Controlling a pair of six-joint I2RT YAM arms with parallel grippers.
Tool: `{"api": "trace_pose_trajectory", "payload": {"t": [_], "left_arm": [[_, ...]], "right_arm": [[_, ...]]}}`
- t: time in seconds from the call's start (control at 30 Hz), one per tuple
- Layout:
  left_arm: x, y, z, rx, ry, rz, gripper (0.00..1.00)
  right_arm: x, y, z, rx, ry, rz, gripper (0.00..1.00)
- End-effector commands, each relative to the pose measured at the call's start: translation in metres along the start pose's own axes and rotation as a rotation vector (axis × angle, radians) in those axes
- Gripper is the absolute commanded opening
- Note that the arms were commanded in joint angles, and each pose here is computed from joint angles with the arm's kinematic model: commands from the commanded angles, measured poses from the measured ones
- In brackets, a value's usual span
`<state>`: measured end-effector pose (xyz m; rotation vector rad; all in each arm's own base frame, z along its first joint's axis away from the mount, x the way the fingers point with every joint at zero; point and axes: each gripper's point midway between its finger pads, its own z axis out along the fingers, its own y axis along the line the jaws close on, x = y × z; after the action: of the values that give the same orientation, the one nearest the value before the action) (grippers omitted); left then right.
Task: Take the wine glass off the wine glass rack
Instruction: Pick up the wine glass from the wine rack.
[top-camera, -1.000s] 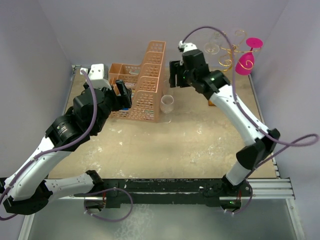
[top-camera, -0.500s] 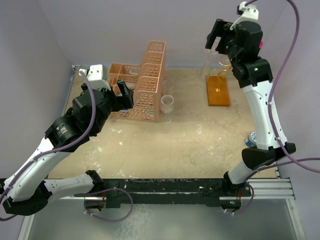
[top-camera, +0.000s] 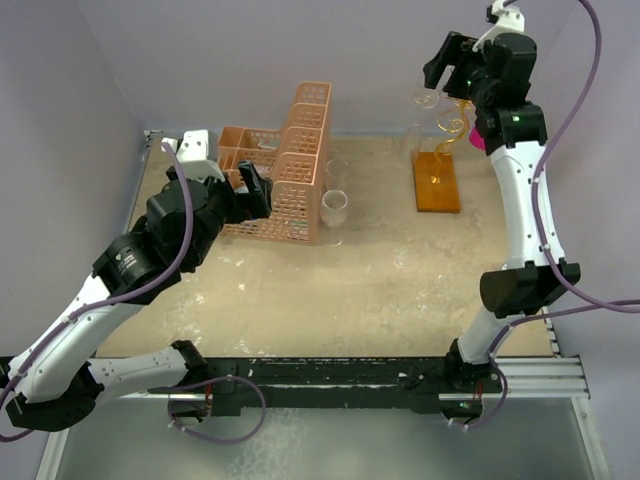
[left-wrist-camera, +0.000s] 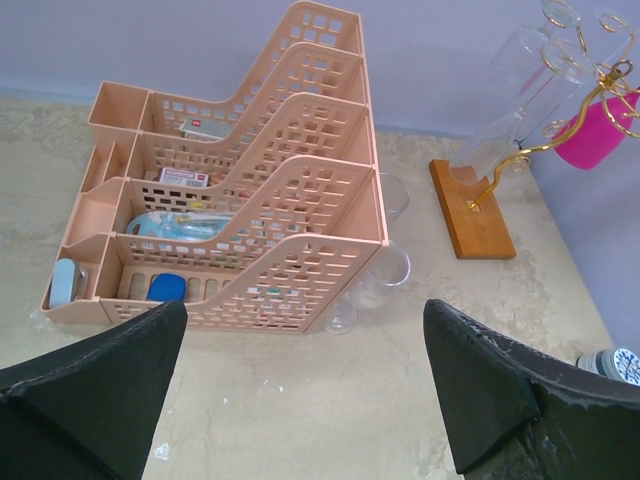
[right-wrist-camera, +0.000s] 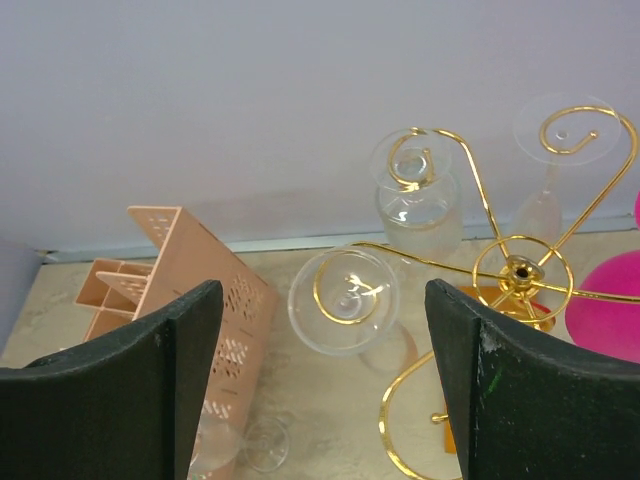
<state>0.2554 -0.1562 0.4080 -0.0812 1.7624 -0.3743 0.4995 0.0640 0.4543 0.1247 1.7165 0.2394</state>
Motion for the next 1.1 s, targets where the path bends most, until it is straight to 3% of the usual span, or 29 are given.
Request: {"api": "trace_pose_trajectory", "payload": {"t": [0.0, 0.37, 1.07], "left_arm": [[-0.008, -0.011, 0.002, 0.046, -0.024, -0.032, 0.99], [-0.005, -0.013, 0.003, 0.056, -0.019, -0.037, 0.99], [-0.003, -0.013, 0.001, 0.063, -0.011, -0.041, 0.99]], "right_arm": [[-0.020, -0.002, -0.002, -0.111, -0.048, 0.081, 0.81], [0.025, -0.018, 0.027, -0.215, 0.110, 0.144, 0.65], [0.063, -0.031, 0.050, -0.245, 0.192, 0.176, 0.46]]}}
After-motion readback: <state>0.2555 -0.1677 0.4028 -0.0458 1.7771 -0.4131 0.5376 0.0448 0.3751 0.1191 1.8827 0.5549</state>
